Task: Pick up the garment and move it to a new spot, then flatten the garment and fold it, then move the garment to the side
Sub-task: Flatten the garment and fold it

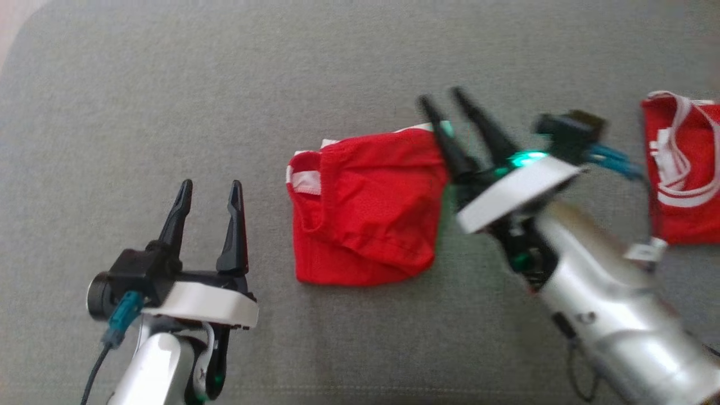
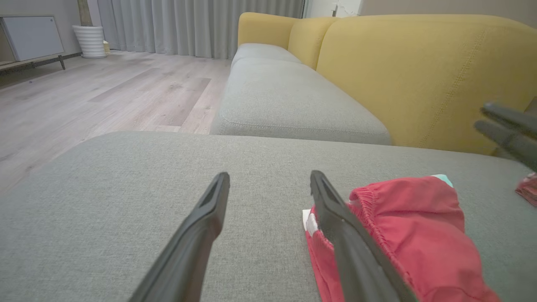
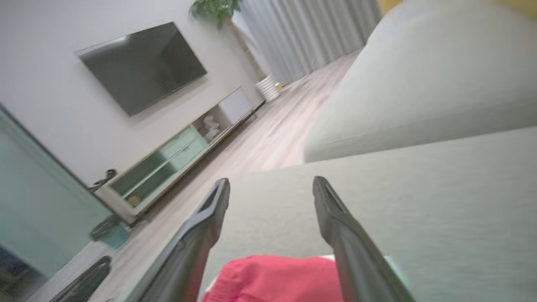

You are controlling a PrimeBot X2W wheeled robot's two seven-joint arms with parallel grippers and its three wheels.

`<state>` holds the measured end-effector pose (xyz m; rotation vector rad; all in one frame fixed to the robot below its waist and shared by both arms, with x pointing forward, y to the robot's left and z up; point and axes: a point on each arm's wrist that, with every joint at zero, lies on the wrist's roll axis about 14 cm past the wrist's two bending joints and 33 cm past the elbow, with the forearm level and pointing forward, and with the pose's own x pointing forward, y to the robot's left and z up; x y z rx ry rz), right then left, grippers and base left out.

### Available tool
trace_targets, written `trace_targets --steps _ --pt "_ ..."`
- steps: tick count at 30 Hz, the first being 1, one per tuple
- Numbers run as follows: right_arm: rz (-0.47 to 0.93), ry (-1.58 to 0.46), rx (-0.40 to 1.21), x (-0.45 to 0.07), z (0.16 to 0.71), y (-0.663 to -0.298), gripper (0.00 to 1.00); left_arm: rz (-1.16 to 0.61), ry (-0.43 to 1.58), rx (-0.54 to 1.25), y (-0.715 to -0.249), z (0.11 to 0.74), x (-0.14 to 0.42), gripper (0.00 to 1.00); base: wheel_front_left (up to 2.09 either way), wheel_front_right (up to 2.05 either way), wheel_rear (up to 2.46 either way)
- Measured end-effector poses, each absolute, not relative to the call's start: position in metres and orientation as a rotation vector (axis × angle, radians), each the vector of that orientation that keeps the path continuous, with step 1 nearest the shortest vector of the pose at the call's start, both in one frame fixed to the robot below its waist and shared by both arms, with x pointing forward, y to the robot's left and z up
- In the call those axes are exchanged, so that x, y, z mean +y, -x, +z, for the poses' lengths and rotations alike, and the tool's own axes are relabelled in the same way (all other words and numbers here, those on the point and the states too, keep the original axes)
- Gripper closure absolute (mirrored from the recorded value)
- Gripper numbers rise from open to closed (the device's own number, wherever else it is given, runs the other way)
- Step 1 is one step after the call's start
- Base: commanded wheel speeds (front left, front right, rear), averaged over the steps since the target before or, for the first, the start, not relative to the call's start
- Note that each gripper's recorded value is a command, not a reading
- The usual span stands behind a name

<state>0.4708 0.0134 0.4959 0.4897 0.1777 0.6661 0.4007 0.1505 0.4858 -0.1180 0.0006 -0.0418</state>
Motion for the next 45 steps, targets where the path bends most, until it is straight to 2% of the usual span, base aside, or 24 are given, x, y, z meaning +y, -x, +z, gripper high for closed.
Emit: trace_targets --steps 3,7,13,23,33,45 --pt "0.536 -0.461 0.136 -0.036 0.492 -0.476 0.00 -0.056 0.116 -0.002 -0.400 0.487 0.146 0.00 0.00 0.00 0.00" --pt "0.377 -0.407 0.128 -0.096 0.475 -0.464 0.00 -0.064 0.101 -0.003 -0.397 0.488 0.147 0.00 0.00 0.00 0.00" --pt "0.271 -0.318 0.081 -0.140 0.486 -0.444 0.00 -0.062 0.092 -0.016 -0.391 0.493 0.149 0.00 0.00 0.00 0.00" --pt "0.239 -0.092 0.005 -0.150 0.524 -0.409 0.00 -0.067 0.069 -0.030 -0.374 0.501 0.153 0.00 0.00 0.00 0.00" --pt "0.199 -0.078 0.061 -0.152 0.523 -0.362 0.00 -0.058 0.051 -0.009 -0.345 0.501 0.158 0.00 0.00 0.00 0.00" --pt "0.187 -0.101 0.077 -0.151 0.523 -0.349 0.00 -0.029 0.052 -0.004 -0.330 0.502 0.164 0.00 0.00 0.00 0.00"
